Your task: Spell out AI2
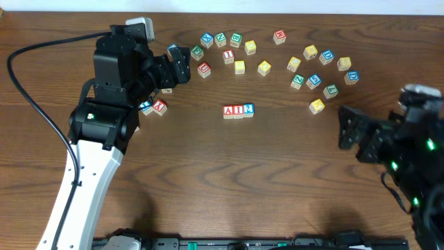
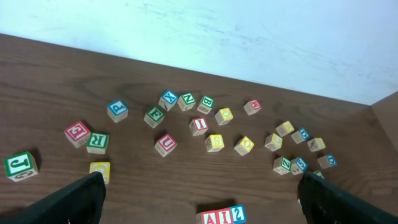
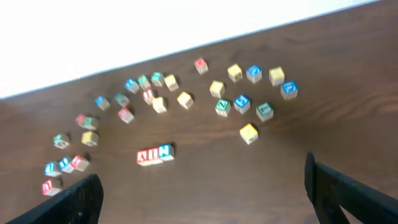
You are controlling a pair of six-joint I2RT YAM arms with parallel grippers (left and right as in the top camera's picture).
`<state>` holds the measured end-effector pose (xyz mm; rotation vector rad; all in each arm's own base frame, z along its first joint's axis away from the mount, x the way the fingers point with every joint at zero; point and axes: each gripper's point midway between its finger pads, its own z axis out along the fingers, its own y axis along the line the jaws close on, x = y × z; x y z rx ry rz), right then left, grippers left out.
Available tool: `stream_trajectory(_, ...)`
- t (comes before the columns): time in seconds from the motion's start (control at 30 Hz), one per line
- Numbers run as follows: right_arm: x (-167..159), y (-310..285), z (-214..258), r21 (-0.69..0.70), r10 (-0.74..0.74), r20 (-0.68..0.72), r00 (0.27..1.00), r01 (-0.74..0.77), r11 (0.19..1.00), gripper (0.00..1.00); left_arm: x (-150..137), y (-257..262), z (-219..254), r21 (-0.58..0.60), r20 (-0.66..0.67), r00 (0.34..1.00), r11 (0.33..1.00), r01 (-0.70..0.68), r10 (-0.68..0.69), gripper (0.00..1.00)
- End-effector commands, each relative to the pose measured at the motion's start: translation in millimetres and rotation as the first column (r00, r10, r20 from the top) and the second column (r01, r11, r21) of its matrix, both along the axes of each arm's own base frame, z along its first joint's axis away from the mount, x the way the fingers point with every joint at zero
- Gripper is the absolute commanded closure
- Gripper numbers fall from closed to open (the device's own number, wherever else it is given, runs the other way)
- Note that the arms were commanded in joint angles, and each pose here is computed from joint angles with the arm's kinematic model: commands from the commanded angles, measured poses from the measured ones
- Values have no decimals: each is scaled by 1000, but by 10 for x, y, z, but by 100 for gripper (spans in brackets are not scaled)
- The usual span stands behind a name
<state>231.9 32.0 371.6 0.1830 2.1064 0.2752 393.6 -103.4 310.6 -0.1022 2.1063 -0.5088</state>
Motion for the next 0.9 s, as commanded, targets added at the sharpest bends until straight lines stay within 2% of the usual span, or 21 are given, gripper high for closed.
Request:
stream_trajectory(0.0, -87, -85, 53, -28, -27, 27, 999, 27, 999, 1, 4, -11, 40, 4, 9, 1000, 1000, 10, -10, 2)
stream_trajectory(0.17, -123, -118, 78, -34, -41, 40, 998, 42, 999, 1, 4, -11, 40, 4, 9, 1000, 1000, 10, -10, 2)
stream_trajectory(0.37, -12, -161, 57, -68, -52, 77, 996, 58, 996, 1, 4, -11, 40, 4, 9, 1000, 1000, 10, -10, 2)
stream_trajectory(0.63, 206, -56, -117, -206, 96, 326, 941, -29, 978, 1, 4, -11, 40, 4, 9, 1000, 1000, 10, -10, 2)
stream_trajectory(0.87, 194, -55, -577, -204, 123, 505, 854, -20, 979, 1, 4, -11, 40, 4, 9, 1000, 1000, 10, -10, 3)
